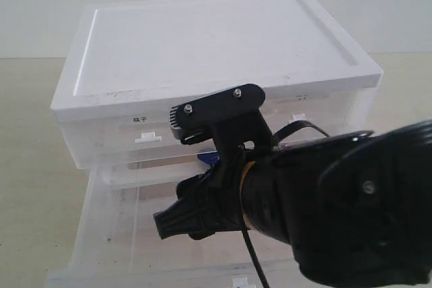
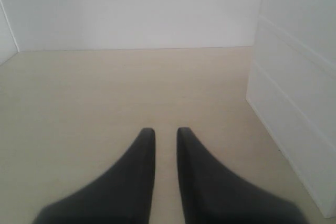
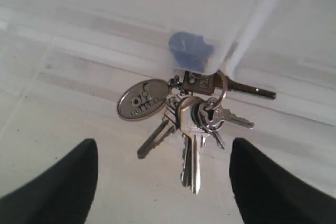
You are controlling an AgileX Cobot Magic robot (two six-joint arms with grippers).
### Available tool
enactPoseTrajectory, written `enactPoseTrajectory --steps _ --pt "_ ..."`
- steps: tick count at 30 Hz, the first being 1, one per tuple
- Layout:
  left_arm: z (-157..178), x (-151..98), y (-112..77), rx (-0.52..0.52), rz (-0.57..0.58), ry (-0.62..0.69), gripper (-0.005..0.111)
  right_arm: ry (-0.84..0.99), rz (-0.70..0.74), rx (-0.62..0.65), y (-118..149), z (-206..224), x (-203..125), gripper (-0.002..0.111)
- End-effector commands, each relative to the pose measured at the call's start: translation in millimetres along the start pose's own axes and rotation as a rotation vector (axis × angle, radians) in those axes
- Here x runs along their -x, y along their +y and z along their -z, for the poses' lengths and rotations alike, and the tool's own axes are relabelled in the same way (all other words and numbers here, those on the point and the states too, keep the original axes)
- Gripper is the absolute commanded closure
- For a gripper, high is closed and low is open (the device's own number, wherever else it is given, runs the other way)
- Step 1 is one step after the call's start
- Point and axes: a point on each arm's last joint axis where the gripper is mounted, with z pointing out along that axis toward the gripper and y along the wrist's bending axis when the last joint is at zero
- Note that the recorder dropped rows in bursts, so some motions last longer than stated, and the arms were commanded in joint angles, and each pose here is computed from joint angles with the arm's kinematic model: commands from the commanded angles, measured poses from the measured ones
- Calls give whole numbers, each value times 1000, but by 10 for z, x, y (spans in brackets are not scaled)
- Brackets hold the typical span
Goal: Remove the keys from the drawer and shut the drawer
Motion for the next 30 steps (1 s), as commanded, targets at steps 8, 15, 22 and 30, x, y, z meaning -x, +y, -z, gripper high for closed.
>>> enactPoseTrajectory --steps 8,15,22,30 --pt "-2 -9 1 2 0 -1 92 49 -5 -58 -41 -420 -120 49" --pt "-2 -9 1 2 0 -1 92 70 66 -3 34 -509 -181 108" --pt "-2 -9 1 2 0 -1 92 29 189 -55 190 -183 -215 108" --pt "-2 -9 1 2 0 -1 92 43 329 -259 259 74 -390 108"
